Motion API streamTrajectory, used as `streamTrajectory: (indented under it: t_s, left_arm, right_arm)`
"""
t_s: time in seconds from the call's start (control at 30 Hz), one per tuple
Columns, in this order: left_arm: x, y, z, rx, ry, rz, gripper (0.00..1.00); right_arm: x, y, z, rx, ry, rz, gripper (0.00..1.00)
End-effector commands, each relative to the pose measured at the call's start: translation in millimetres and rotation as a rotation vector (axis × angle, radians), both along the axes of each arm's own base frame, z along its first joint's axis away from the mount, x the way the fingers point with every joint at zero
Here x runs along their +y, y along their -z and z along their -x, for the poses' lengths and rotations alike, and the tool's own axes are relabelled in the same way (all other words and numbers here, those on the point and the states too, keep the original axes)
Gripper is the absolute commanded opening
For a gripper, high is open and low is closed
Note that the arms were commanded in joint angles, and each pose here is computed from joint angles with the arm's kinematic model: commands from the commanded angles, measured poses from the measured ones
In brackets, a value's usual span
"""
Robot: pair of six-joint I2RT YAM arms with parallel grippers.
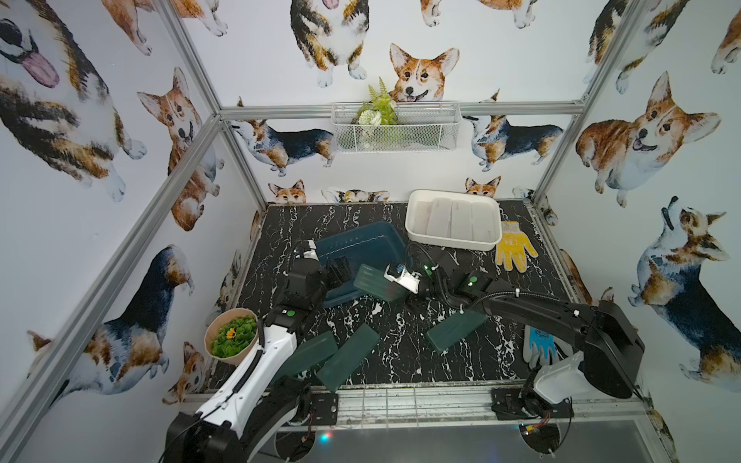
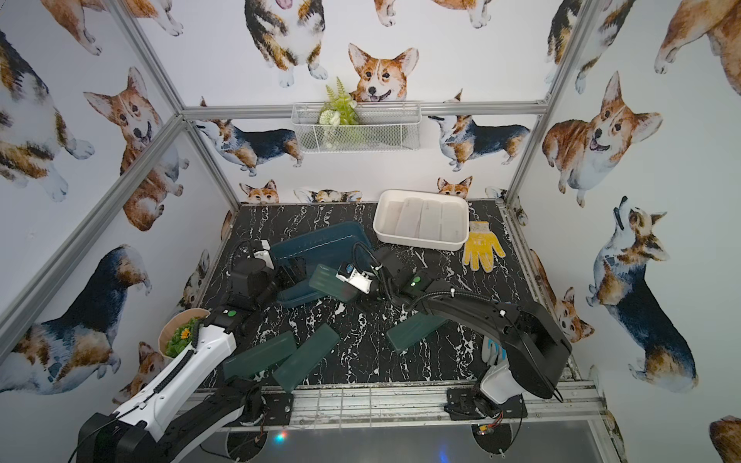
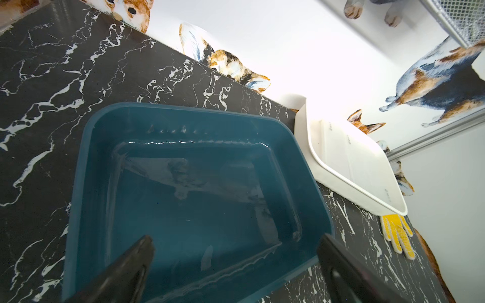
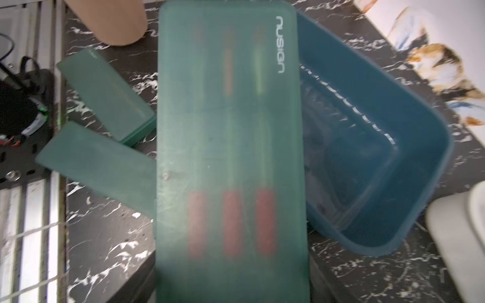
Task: Place the pencil cases by color into the storage box
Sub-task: Pick up the pencil case from the center of the board, then place the pencil case at the storage box.
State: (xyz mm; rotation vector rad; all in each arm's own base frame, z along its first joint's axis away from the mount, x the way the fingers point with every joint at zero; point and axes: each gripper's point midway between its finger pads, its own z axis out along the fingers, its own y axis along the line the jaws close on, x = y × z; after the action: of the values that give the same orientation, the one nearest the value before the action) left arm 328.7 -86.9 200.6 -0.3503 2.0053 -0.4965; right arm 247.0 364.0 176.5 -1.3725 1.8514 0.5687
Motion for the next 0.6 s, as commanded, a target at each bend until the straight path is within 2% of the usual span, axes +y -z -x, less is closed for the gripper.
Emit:
streamTrajectory:
  t_s: [0.0, 0.3, 0.57]
  left_arm:
    - [-0.6, -4.2, 1.8, -0.003, 0.01, 0.019, 1.0]
    - [3.7, 5.2, 3.2, 0.01, 0.01, -0.032, 1.0]
    - [6.1, 16.1, 8.0, 0.038, 0.017, -0.07, 1.0]
  right_arm:
    - [11.8, -27.7, -38.0, -0.049, 0.125, -0.076, 0.54]
    - [30.2, -28.6, -121.0, -0.01, 0.414, -0.087, 0.54]
    - [40.7, 10.4, -166.2, 0.077, 0.563, -0.067, 0.53]
